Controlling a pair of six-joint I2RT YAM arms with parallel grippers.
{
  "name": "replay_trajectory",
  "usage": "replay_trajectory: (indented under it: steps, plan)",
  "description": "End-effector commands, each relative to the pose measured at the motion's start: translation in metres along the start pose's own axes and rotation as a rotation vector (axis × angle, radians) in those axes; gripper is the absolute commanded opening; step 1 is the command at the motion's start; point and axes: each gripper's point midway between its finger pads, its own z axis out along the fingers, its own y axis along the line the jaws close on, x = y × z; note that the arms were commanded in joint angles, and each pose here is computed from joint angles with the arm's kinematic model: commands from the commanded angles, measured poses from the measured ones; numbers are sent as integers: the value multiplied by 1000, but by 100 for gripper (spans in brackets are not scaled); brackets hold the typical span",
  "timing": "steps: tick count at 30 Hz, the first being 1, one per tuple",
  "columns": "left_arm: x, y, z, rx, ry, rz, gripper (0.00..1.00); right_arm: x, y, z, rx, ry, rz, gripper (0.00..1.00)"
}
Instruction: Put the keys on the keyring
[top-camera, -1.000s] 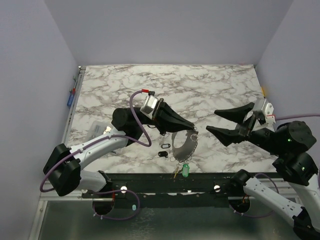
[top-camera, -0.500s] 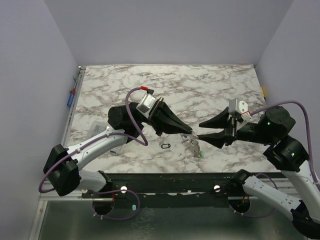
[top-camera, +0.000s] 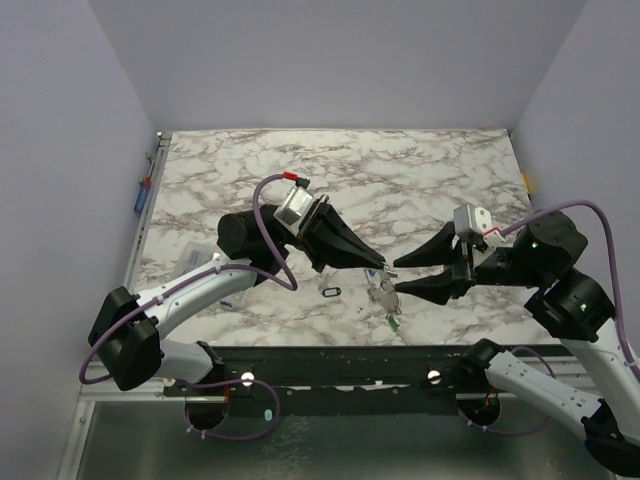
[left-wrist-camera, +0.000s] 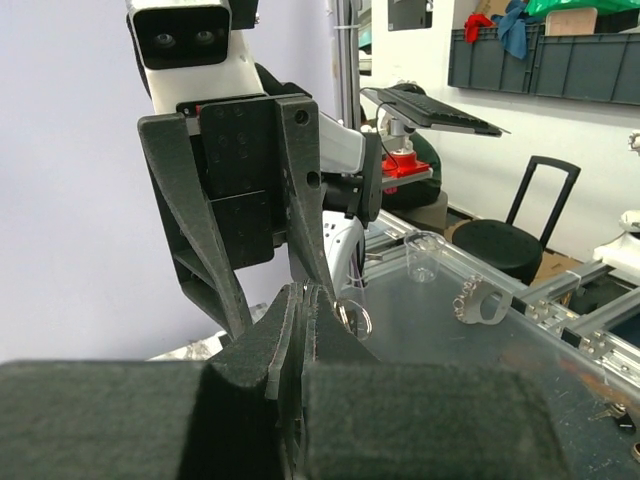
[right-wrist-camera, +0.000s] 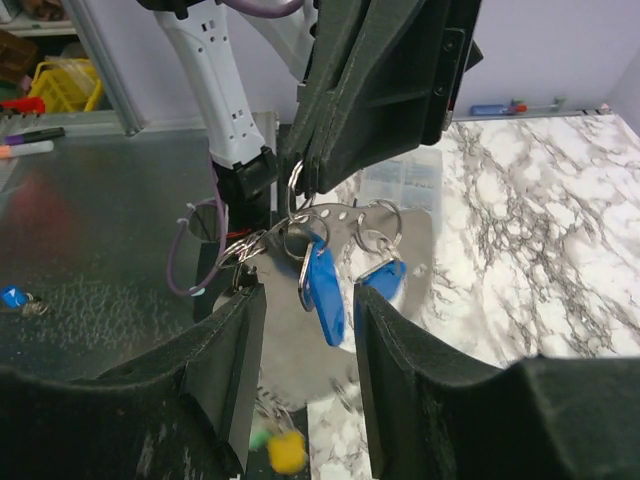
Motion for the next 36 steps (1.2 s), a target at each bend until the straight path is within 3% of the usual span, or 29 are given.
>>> replay_trajectory:
  steps: [1, 16, 20, 27, 36]
  plan:
    - [-22, -2, 5, 14, -46, 77, 0, 1, 12, 3, -78, -5, 30, 47]
    - [-27, -3, 6, 8, -73, 77, 0, 5, -9, 13, -3, -22, 29, 29]
    - [-27, -3, 5, 6, -79, 80, 0, 2, -9, 13, -8, -32, 30, 28]
    - [-27, -1, 5, -3, -88, 84, 0, 0, -2, 14, -50, -37, 41, 35]
    - [-26, 1, 5, -7, -94, 84, 0, 2, -2, 15, -58, -38, 41, 8]
